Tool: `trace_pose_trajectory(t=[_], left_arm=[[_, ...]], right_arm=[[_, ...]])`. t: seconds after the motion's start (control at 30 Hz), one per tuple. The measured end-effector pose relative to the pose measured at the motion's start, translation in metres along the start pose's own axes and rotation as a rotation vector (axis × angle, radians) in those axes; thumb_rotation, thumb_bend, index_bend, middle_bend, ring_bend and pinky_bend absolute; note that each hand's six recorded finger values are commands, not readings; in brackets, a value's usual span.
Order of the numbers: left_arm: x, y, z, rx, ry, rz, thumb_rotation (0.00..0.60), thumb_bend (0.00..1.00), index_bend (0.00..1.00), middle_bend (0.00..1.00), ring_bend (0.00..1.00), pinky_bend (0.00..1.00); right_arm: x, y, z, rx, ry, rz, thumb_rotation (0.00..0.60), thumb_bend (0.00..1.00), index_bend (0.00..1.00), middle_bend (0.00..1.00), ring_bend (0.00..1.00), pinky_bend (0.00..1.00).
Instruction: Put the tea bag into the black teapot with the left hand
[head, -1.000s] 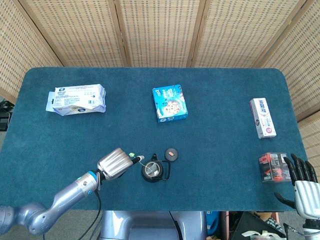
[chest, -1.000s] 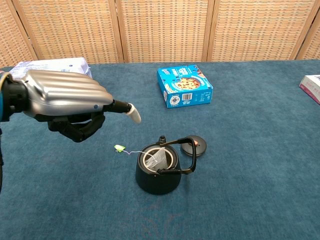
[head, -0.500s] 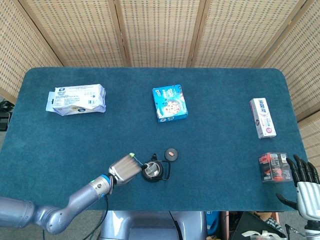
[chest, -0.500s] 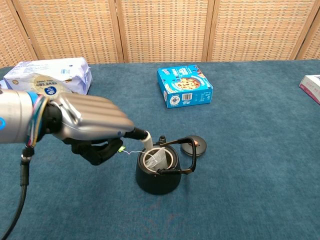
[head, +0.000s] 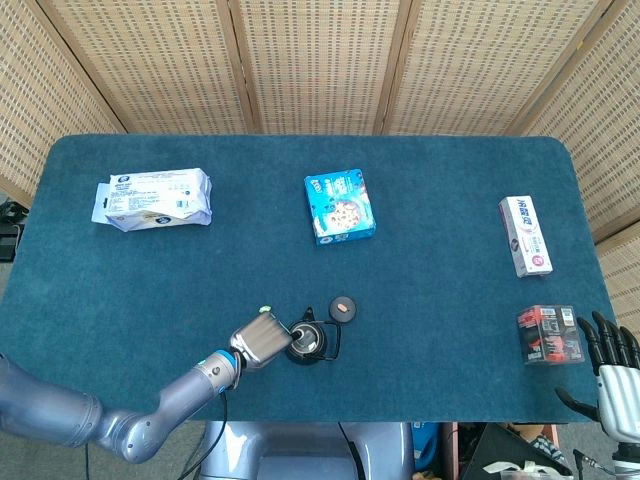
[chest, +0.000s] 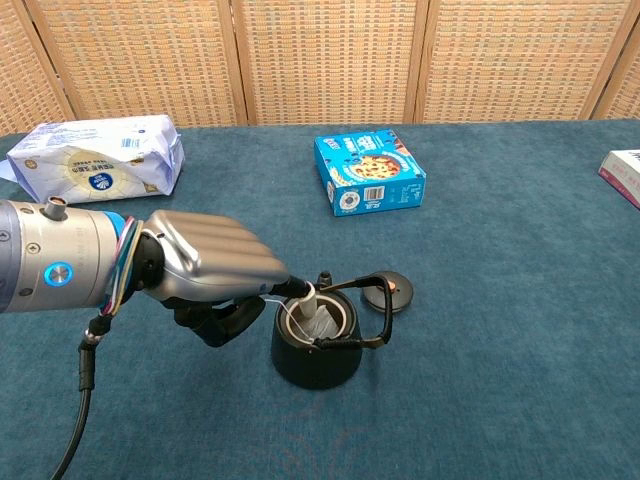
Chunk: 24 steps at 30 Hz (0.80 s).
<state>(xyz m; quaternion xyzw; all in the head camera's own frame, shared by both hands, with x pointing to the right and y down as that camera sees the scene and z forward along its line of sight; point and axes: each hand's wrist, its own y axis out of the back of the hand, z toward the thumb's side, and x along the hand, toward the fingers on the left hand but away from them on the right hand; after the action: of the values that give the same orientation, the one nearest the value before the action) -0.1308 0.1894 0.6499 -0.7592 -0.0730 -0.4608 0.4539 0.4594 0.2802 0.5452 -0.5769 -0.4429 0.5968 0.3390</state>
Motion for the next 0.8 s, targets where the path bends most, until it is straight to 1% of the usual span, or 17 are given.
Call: trace_pose_trajectory(t=[0.13,0.23,0.33,0.43,0.53,0.57,0.6,0.63,0.7,0.77,0.8], left_arm=[[0.003,0.0,0.003,-0.008,-0.004,0.001,0.6,1.0,0.17,0.89,0.8,0.68],[0.001,0.003,0.003,-0.023,-0.004,0.02,0.6,1.0,0.17,0.88,0.8,0.68],[-0.003,0.006,0.0,-0.046,-0.001,0.047,0.6,1.0,0.17,0.84,0.79,0.68],[-0.01,0.008,-0.005,-0.064,0.009,0.079,0.6,1.0,0.15,0.76,0.72,0.67],[-0.019,0.008,-0.011,-0.091,0.022,0.113,0.6,1.0,0.07,0.6,0.6,0.66],[-0.023,0.008,-0.014,-0.101,0.027,0.124,0.6,0.99,0.03,0.53,0.54,0.65],[-0.027,0.007,-0.018,-0.112,0.037,0.14,0.6,0.96,0.01,0.47,0.49,0.64],[-0.031,0.007,-0.021,-0.121,0.047,0.154,0.6,0.91,0.0,0.43,0.45,0.64],[-0.041,0.006,-0.03,-0.145,0.075,0.196,0.6,0.75,0.0,0.34,0.37,0.6],[-0.05,0.005,-0.038,-0.174,0.104,0.242,0.6,0.66,0.0,0.29,0.31,0.57],[-0.057,0.004,-0.043,-0.198,0.124,0.275,0.6,0.62,0.0,0.26,0.27,0.54]], right_arm=[[0.0,0.0,-0.001,0.0,-0.003,-0.001,0.6,0.0,0.0,0.0,0.0,0.0],[0.0,0.0,-0.001,0.001,-0.003,-0.001,0.6,0.0,0.0,0.0,0.0,0.0],[0.0,0.0,0.0,0.001,-0.001,-0.001,0.6,0.0,0.0,0.0,0.0,0.0],[-0.001,0.0,0.0,0.002,0.003,-0.001,0.6,0.0,0.0,0.0,0.0,0.0],[-0.003,0.0,0.001,0.003,0.006,-0.001,0.6,0.0,0.0,0.0,0.0,0.0],[-0.003,0.0,0.002,0.003,0.009,-0.001,0.6,0.0,0.0,0.0,0.0,0.0],[-0.004,0.0,0.003,0.003,0.012,-0.001,0.6,0.0,0.0,0.0,0.0,0.0],[-0.005,0.0,0.003,0.003,0.015,-0.001,0.6,0.0,0.0,0.0,0.0,0.0],[-0.007,0.0,0.005,0.001,0.022,-0.001,0.6,0.0,0.0,0.0,0.0,0.0],[-0.008,0.0,0.006,0.002,0.028,-0.002,0.6,0.0,0.0,0.0,0.0,0.0],[-0.009,0.0,0.007,0.003,0.032,-0.002,0.6,0.0,0.0,0.0,0.0,0.0]])
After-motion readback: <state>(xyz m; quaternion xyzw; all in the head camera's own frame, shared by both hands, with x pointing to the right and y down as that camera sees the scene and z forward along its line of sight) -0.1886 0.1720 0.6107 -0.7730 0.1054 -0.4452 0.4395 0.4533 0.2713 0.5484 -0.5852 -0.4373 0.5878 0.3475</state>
